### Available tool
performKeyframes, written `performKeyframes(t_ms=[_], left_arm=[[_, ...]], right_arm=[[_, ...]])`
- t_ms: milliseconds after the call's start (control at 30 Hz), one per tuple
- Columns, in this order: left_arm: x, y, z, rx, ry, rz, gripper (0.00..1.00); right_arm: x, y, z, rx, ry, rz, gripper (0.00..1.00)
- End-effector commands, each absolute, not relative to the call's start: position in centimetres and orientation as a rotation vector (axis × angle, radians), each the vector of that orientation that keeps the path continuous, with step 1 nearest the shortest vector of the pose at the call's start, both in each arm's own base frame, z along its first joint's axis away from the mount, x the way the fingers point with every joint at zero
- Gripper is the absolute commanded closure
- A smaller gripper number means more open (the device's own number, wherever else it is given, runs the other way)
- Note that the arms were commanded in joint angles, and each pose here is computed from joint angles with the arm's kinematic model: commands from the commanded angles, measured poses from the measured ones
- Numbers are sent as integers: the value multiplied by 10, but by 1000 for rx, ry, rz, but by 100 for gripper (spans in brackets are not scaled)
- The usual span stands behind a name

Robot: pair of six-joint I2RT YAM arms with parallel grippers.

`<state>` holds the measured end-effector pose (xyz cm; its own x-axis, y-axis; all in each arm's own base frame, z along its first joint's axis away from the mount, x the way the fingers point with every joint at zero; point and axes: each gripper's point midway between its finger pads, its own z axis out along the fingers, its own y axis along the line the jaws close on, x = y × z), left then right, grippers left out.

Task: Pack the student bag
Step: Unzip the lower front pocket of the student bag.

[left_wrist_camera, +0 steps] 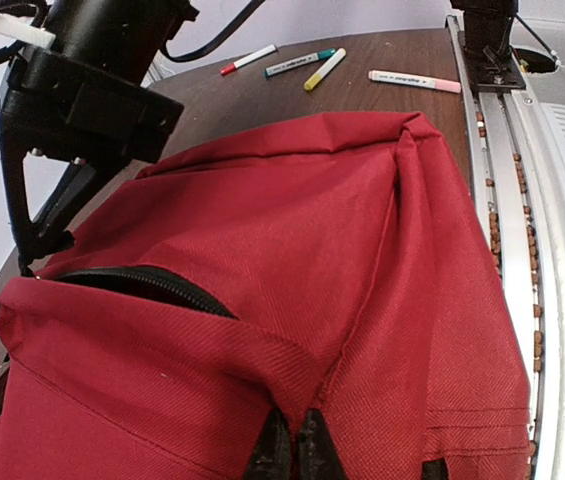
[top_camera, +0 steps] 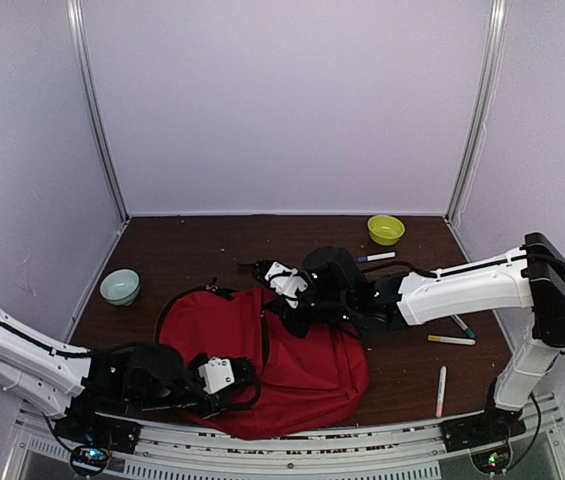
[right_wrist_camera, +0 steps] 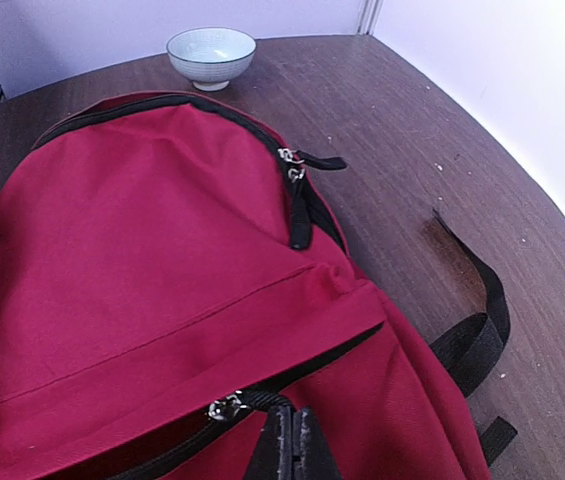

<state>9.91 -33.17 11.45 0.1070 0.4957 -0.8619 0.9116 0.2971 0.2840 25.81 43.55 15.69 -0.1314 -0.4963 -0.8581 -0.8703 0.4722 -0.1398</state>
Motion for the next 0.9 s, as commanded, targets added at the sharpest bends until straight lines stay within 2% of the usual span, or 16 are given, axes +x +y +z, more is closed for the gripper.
performKeyframes(t_ms=[0,367,533,633,700,767,867], left_arm=[[96,-331,123,1309,1529,-561,100],[96,-328,130,1267,1541,-592,100],[97,-327,130,1257,1556,-595,99],[97,-326,131,1242,1568,-602,87],[98,-325,133,1228,1577,-601,69],[100,-323,135,1215,1581,-598,56],[101,-321,142,1202,1576,-597,47]], right_arm=[[289,432,175,-1053,1792,469,100],[309,435,175,-1016,1817,462,100],[303,435,178,-1016,1812,512,100],[299,431,178,-1010,1821,520,100],[297,428,178,-1009,1830,519,100],[295,424,180,-1002,1839,522,94],[290,418,187,-986,1848,539,81]])
